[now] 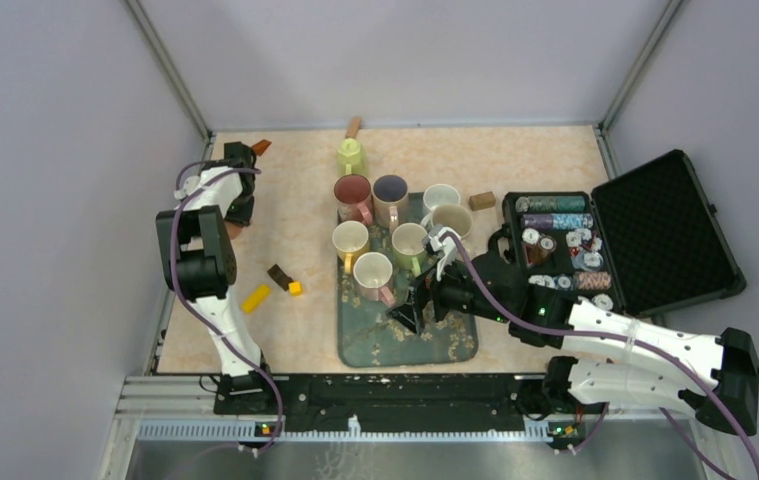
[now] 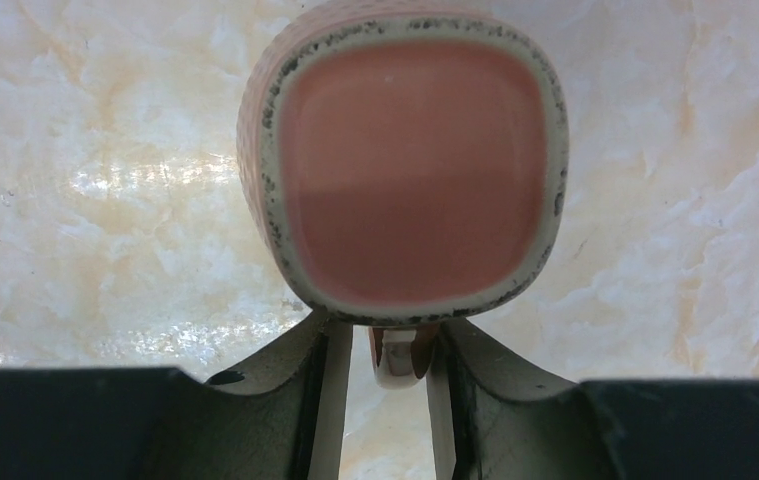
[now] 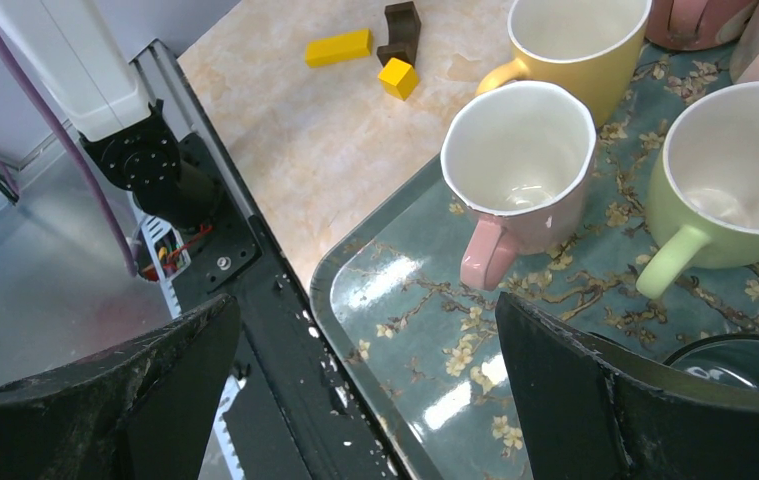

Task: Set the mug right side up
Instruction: Turn over the cup at the corner of the board.

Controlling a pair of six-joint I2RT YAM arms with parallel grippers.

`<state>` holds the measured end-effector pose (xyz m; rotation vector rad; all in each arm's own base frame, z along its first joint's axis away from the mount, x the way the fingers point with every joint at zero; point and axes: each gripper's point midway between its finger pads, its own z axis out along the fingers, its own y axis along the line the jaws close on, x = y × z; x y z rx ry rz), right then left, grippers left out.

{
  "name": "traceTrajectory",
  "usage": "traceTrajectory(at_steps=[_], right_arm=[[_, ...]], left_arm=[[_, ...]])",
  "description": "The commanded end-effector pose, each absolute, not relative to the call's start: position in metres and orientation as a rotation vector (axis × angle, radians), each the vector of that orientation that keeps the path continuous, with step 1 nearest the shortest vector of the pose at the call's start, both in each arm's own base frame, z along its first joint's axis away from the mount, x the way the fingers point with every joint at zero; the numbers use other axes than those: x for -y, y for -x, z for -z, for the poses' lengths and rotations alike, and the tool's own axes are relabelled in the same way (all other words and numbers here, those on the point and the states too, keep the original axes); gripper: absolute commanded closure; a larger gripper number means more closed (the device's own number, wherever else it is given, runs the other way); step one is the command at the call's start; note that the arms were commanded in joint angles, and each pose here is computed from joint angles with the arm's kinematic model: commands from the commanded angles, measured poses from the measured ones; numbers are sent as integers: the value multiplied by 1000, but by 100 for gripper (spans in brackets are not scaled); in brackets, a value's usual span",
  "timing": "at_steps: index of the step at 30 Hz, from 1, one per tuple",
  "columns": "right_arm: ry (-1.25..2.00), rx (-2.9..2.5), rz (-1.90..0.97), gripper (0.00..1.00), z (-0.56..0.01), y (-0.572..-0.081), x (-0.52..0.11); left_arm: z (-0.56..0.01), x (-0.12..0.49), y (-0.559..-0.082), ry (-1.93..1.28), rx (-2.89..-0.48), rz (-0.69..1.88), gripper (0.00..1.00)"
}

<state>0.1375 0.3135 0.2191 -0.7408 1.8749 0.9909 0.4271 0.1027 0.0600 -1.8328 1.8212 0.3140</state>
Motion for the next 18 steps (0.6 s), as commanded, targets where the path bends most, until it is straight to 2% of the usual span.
traceTrajectory(at_steps=[1,7,12,18], right_arm=[[714,-1837,-1004,1,-231,-141,-312],[709,-1841,-1009,1,-235,-142,-313],[710,-1856,-1009,1,-237,-143,-315],[707,-1889,-983,1,-238,-149,-320]], left_arm=[[-64,-107,-436,1828,-1812,-291,62],[-60,-107,-439,1823,-1830,-270,76],[-56,-101,-437,1820,-1865,-242,99],[-60,-97,-436,1802,-1890,-215,100]])
